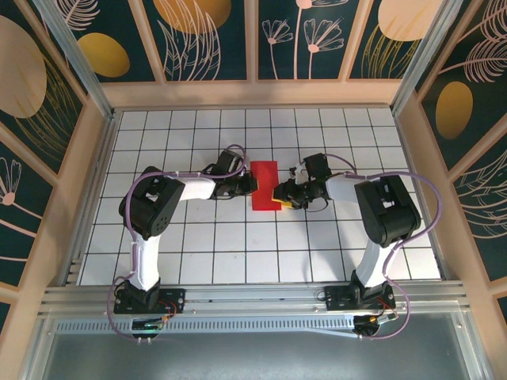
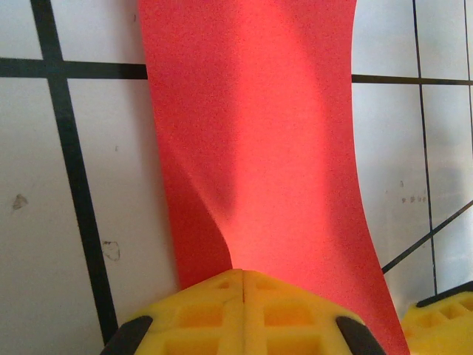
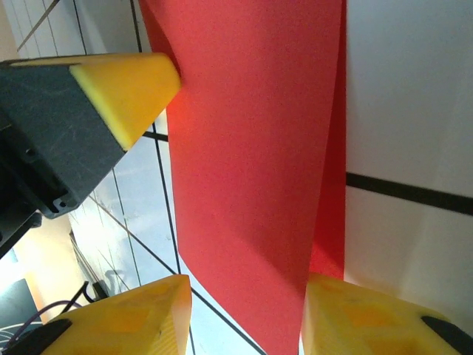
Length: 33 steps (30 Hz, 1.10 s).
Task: Fold a paper plane with a square sheet of paper (fold left side to right side)
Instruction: Fold the triangle a second time at the center of the table.
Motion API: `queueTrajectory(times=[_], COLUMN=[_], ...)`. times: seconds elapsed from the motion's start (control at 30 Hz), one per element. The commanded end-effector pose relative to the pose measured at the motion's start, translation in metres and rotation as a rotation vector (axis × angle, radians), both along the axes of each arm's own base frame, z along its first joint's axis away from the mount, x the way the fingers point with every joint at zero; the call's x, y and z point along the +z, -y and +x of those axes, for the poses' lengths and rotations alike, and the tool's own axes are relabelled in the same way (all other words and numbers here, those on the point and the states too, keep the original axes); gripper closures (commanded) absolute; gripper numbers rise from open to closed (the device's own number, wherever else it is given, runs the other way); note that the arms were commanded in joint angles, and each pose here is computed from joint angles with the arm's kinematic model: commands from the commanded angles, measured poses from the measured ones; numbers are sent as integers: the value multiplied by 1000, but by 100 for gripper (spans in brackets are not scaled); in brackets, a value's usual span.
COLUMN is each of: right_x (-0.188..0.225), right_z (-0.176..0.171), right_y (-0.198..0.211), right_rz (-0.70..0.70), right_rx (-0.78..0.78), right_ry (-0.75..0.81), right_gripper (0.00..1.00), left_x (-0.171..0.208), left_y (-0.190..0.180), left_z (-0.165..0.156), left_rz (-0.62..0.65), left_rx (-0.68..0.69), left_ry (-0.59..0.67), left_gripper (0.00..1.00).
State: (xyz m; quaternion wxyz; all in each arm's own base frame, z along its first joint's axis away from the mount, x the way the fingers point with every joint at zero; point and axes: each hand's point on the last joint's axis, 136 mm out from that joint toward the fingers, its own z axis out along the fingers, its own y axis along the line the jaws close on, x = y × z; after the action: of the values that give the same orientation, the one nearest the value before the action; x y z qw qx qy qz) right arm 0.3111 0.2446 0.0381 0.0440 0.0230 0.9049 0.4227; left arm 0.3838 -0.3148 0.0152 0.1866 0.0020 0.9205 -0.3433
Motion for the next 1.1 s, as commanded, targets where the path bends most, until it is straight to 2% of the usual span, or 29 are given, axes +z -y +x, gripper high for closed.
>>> queueTrajectory(times=[0.0,0.57,0.77,0.93,1.07], right_x=[8,6,3,-2,-6], right_z=[16,70,77,77,75], right_y=[-7,0,-1,1,2], right_rz=[35,46,51,44,38], right_rx=[-2,-26,-21,-23,-24], right_ry=[37,105,103,93,80], right_gripper=[58,59,62,67,77], left_x=[-26,-24,-25,-23,-19], left_y=[-13,-9,-9,-8,-6], left_z=[-19,-19,-19,-18,-15], left_rz=[79,71,72,71,66], left_rx=[-9,-14,-15,-13,-17], left_ry=[-68,-61,-63,-59,-52], left_gripper=[100,100,100,100,93])
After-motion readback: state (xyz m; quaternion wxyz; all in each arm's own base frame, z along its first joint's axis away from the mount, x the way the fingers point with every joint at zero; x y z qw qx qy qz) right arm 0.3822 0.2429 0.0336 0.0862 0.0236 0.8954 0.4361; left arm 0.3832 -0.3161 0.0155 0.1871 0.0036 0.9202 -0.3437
